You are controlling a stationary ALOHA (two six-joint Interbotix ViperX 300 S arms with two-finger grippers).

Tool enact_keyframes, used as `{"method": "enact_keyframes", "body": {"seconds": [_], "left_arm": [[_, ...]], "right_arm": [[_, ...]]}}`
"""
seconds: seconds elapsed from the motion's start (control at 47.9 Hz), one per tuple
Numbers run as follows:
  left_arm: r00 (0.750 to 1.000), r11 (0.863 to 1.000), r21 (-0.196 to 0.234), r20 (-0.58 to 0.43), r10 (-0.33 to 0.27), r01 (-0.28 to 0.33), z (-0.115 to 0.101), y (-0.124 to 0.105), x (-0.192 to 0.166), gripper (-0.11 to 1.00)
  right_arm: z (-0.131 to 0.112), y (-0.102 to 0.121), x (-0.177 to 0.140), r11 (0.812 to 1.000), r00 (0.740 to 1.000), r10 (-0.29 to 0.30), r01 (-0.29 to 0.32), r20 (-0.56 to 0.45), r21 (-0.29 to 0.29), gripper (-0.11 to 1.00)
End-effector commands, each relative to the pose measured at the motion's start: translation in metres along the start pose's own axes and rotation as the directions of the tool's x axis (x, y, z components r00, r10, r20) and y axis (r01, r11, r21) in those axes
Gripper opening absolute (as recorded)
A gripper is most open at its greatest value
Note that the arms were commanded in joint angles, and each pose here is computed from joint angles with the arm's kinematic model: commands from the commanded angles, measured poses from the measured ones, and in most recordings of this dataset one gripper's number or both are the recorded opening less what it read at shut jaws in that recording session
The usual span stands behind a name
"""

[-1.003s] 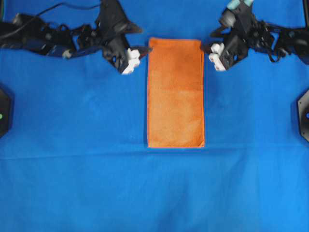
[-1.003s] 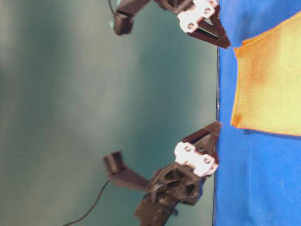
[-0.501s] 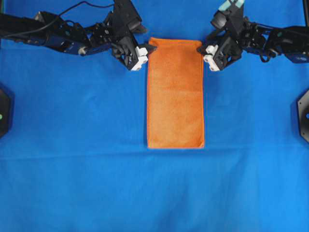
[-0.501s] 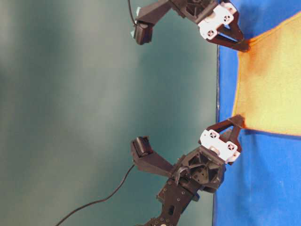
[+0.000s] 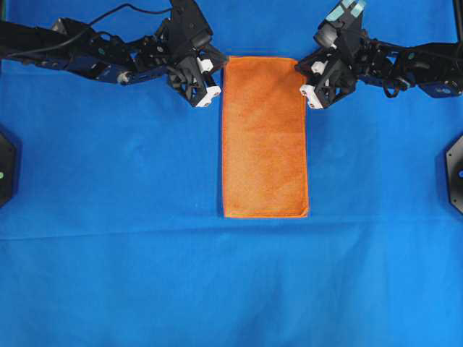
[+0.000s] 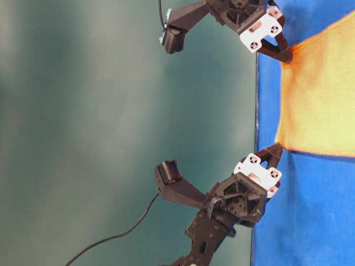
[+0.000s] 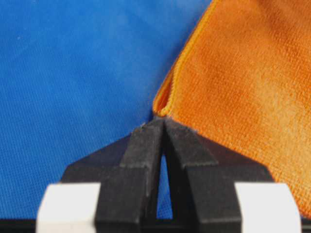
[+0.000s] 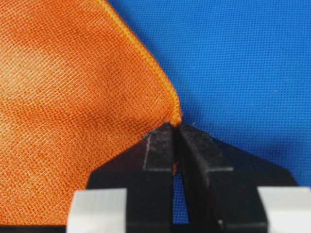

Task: Fold the orange towel.
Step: 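Grasp the top corners of the vertical strip with both grippers, then fold the top half down onto the bottom half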

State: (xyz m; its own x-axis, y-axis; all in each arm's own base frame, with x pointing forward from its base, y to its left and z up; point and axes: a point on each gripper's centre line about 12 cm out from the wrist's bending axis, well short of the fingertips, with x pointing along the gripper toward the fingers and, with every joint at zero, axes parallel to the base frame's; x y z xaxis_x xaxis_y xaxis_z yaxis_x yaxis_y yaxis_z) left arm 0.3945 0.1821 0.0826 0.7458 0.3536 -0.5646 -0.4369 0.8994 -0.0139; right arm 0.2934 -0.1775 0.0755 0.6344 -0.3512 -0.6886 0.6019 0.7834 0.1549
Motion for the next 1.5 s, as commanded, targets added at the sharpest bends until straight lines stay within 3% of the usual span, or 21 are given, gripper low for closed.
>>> {"method": "enact_keyframes", "body": {"seconds": [0.0,0.23,0.522,0.982,1.212,1.483], "left_arm": [[0.999,1.0,0.006,0.038,-0.004,0.004,0.013,-0.002,-0.001,0.0],[0.999,1.0,0.007,0.043,-0.006,0.006,0.015,-0.002,-0.004,0.0],[0.994,1.0,0.011,0.112,-0.01,0.009,0.044,-0.004,-0.023,0.0],[0.996,0.999,0.024,0.08,-0.033,0.031,0.039,-0.016,-0.026,0.0],[0.994,0.993,0.069,0.043,-0.098,0.095,0.032,-0.047,-0.04,0.0],[0.975,0.964,0.149,-0.012,-0.222,0.221,0.016,-0.105,-0.072,0.0]], "right_arm": [[0.005,0.004,-0.004,1.0,1.0,0.007,-0.008,0.019,0.005,0.04],[0.013,0.006,-0.007,1.0,0.999,0.012,-0.013,0.041,0.001,0.04],[0.032,0.01,-0.03,1.0,0.994,0.022,-0.021,0.107,-0.01,0.04],[0.032,0.013,-0.032,0.999,0.994,0.028,-0.026,0.108,-0.019,0.04],[0.023,0.037,-0.048,0.995,0.989,0.092,-0.087,0.111,-0.054,0.04],[0.001,0.077,-0.077,0.978,0.978,0.192,-0.184,0.076,-0.102,0.04]]}}
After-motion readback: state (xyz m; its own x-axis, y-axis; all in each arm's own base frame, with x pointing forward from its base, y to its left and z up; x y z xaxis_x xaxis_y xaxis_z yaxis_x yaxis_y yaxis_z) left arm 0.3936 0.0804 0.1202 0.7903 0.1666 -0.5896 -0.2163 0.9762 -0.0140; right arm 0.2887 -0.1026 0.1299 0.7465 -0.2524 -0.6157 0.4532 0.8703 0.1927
